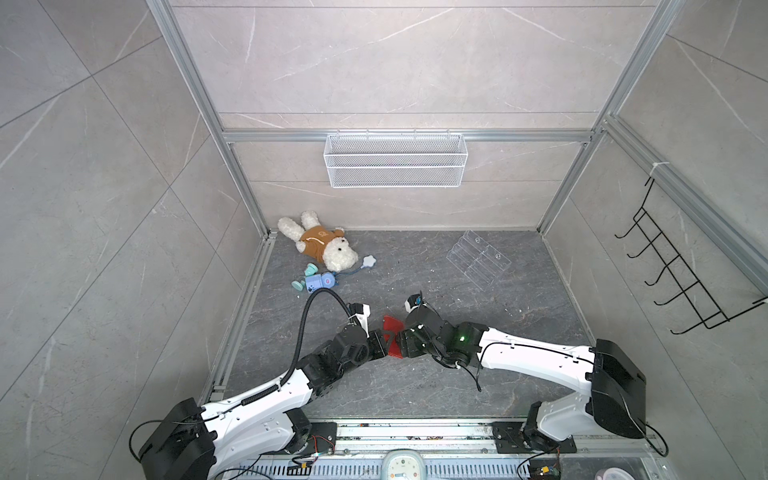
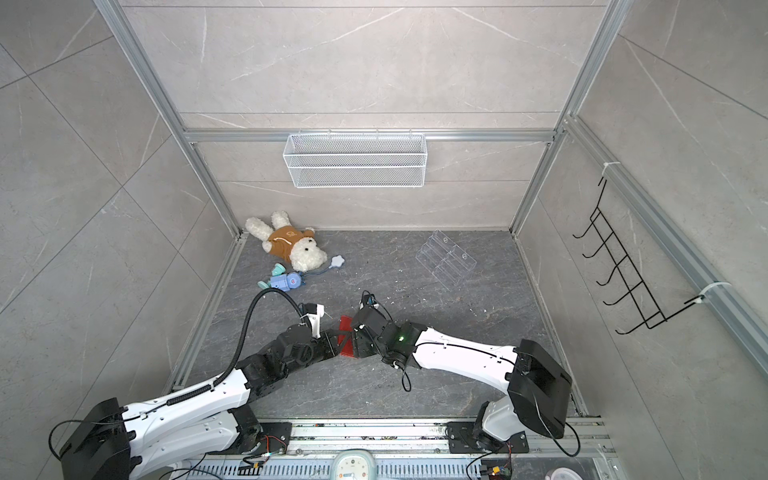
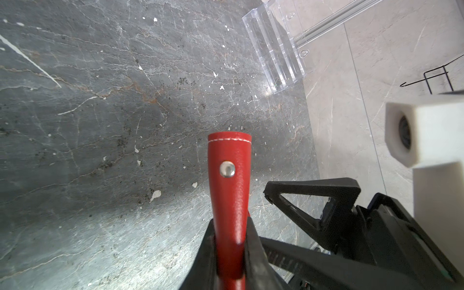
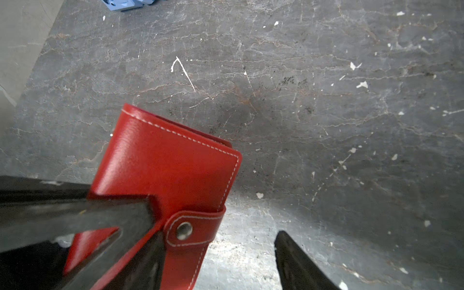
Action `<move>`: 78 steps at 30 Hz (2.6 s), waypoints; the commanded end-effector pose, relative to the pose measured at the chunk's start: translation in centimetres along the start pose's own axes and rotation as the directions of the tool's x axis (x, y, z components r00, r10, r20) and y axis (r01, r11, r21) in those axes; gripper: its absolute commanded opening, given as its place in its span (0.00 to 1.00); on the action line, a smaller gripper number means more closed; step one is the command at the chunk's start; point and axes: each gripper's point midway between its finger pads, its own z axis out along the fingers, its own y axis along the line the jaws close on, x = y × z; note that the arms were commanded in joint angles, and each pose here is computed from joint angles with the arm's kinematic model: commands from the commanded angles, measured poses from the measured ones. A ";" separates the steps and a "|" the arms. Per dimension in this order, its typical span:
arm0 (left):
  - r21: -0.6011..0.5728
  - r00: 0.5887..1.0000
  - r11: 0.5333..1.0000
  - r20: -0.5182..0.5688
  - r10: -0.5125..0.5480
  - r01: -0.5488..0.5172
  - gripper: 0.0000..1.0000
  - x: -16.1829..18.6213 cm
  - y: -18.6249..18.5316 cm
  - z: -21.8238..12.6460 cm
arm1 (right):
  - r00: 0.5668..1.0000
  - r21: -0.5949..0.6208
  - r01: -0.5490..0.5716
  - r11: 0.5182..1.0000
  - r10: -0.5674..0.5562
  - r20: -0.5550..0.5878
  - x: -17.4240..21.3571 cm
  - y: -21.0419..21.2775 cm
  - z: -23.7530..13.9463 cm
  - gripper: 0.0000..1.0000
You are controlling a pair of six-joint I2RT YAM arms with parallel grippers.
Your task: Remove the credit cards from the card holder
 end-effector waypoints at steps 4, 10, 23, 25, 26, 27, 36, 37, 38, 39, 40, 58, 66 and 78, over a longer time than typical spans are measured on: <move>0.139 0.999 0.990 0.036 0.027 -0.032 0.00 -1.4 -4.5 -0.7 | 0.999 0.091 0.024 0.996 -0.026 0.023 -0.5 -1.4 1.2 0.53; 0.144 0.999 0.989 0.038 0.027 -0.032 0.00 -1.4 -4.6 -0.8 | 0.999 0.127 0.024 0.992 -0.027 0.022 -0.2 -1.9 1.8 0.42; 0.137 0.999 0.990 0.041 0.025 -0.031 0.00 -1.3 -4.4 -0.8 | 0.999 0.156 0.032 0.987 -0.033 0.006 0.5 -2.1 2.6 0.23; 0.138 0.999 0.990 0.041 0.025 -0.030 0.00 -1.2 -4.4 -0.8 | 0.999 0.160 0.032 0.987 -0.033 0.005 0.5 -2.1 2.7 0.21; 0.139 0.999 0.990 0.041 0.026 -0.031 0.00 -1.3 -4.5 -0.9 | 0.999 0.162 0.032 0.986 -0.033 0.003 0.5 -2.2 2.7 0.20; 0.140 0.999 0.990 0.042 0.025 -0.031 0.00 -1.3 -4.5 -0.9 | 0.999 0.164 0.031 0.986 -0.032 0.003 0.6 -2.2 2.7 0.17; 0.134 0.999 0.990 0.040 0.025 -0.030 0.00 -1.1 -4.2 -0.9 | 0.999 0.187 0.037 0.982 -0.037 -0.004 0.9 -2.6 2.9 0.09; 0.134 0.999 0.991 0.039 0.025 -0.030 0.00 -1.1 -4.2 -0.9 | 0.999 0.188 0.036 0.982 -0.036 -0.002 0.8 -2.6 2.8 0.09; 0.134 0.999 0.991 0.039 0.025 -0.031 0.00 -1.1 -4.2 -0.9 | 0.999 0.189 0.036 0.981 -0.037 -0.002 0.8 -2.7 2.8 0.07; 0.134 0.999 0.991 0.041 0.023 -0.029 0.00 -1.1 -4.2 -0.9 | 0.999 0.190 0.036 0.981 -0.037 -0.002 0.8 -2.7 2.8 0.06; 0.135 0.999 0.991 0.040 0.023 -0.028 0.00 -1.1 -4.2 -0.9 | 0.999 0.192 0.038 0.981 -0.038 -0.004 0.9 -2.7 2.8 0.05; 0.102 0.999 0.995 0.044 0.001 -0.005 0.00 -0.9 -3.1 -0.9 | 0.999 0.205 0.034 0.978 -0.034 -0.004 1.1 -3.1 2.8 0.00; 0.084 0.998 0.996 0.053 -0.022 0.018 0.00 -0.8 -2.3 -1.1 | 1.000 0.212 0.009 0.977 -0.012 0.014 1.2 -3.6 2.5 0.00; 0.065 0.997 0.997 0.061 -0.046 0.042 0.00 -0.5 -1.2 -1.0 | 0.999 0.225 -0.037 0.974 0.031 0.032 1.4 -4.1 2.3 0.00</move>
